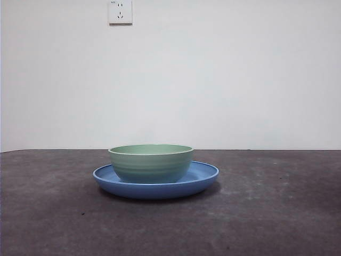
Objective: Place the green bowl on the blue plate
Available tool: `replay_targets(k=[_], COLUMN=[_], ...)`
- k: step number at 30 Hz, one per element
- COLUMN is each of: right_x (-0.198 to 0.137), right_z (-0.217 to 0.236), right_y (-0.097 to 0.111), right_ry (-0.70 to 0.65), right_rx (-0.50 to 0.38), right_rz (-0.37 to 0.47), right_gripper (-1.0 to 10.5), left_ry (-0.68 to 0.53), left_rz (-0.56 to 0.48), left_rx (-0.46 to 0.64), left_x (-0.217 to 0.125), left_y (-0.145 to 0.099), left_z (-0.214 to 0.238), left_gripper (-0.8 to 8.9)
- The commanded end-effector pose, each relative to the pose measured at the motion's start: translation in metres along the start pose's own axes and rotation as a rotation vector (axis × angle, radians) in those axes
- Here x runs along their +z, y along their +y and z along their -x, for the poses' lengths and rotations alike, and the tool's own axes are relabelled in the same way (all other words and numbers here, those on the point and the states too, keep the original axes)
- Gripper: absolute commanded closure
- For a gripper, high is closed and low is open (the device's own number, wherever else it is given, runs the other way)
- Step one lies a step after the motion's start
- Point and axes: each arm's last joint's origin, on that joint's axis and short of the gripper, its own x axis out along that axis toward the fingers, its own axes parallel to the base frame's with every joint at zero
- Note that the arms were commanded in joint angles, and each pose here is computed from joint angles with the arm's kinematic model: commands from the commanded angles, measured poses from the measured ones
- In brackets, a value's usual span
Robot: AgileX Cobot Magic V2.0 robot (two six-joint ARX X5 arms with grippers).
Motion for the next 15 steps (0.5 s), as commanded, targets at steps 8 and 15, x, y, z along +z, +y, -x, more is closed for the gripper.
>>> replay_targets(k=[8, 15], right_x=[0.004, 0.004], right_z=[0.002, 0.002], right_y=[0.003, 0.003], right_ry=[-0.015, -0.016], right_rx=[0.009, 0.009], right_rz=[0.026, 0.027], right_gripper=[9.4, 9.4], left_ry=[0.060, 0.112], left_rz=[0.021, 0.020], left_rx=[-0.002, -0.013], left_x=[-0.060, -0.080], left_y=[-0.004, -0.006], left_z=[-0.001, -0.004], left_gripper=[8.04, 8.03])
